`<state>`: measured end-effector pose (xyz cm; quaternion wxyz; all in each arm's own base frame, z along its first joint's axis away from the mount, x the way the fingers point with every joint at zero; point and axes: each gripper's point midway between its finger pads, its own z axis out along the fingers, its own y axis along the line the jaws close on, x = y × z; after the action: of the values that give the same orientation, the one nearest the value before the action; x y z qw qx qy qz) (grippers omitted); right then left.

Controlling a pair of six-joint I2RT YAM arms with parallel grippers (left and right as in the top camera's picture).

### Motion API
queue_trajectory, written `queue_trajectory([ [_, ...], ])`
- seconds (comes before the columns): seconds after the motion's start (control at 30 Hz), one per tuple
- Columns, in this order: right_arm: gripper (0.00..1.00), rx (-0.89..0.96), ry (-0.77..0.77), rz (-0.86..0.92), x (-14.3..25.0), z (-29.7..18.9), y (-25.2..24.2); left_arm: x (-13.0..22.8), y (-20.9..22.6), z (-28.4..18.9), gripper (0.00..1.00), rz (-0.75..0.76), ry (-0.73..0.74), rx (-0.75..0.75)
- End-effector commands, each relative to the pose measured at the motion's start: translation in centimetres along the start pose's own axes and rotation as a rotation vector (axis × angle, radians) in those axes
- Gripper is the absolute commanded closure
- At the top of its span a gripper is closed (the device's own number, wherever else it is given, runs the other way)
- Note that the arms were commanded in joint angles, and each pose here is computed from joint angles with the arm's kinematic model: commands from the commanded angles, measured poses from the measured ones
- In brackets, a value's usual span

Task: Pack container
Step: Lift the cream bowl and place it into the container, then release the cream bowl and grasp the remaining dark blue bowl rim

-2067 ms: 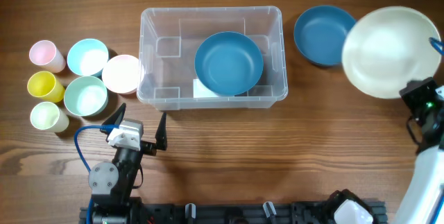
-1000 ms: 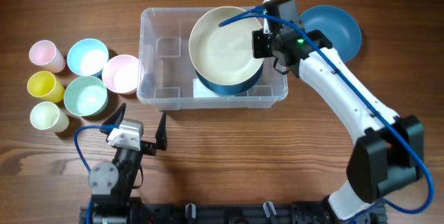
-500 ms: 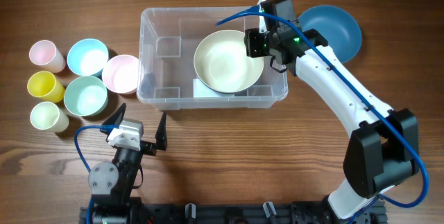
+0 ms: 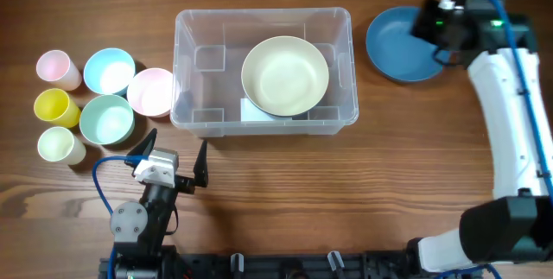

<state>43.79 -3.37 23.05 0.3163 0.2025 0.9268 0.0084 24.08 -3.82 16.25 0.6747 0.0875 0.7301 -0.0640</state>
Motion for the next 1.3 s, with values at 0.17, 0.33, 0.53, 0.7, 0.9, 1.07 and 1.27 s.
queue_trajectory([
  [0.17,0.31,0.050,0.114,0.093,0.4,4.9,-6.4,0.3,0.1,0.0,0.00,0.011,0.001,-0.005],
  [0.33,0.25,0.074,0.191,0.094,2.1,9.7,-6.9,0.3,0.1,0.0,0.00,0.011,0.001,-0.005],
  [0.53,0.24,0.104,0.292,0.106,5.1,14.9,-7.7,0.3,0.1,0.0,0.00,0.011,0.001,-0.005],
  [0.7,0.24,0.117,0.326,0.122,6.4,17.0,-8.0,0.3,0.1,0.0,0.00,0.011,0.001,-0.005],
  [0.9,0.23,0.129,0.333,0.135,6.9,17.8,-8.8,0.3,0.1,0.0,0.00,0.011,0.001,-0.005],
  [1.07,0.36,0.150,0.360,0.153,7.8,18.9,-10.0,0.3,0.1,0.0,0.00,0.011,0.001,-0.005],
  [1.27,0.58,0.147,0.351,0.147,7.6,19.1,-10.0,0.3,0.1,0.0,0.00,0.011,0.001,-0.005],
])
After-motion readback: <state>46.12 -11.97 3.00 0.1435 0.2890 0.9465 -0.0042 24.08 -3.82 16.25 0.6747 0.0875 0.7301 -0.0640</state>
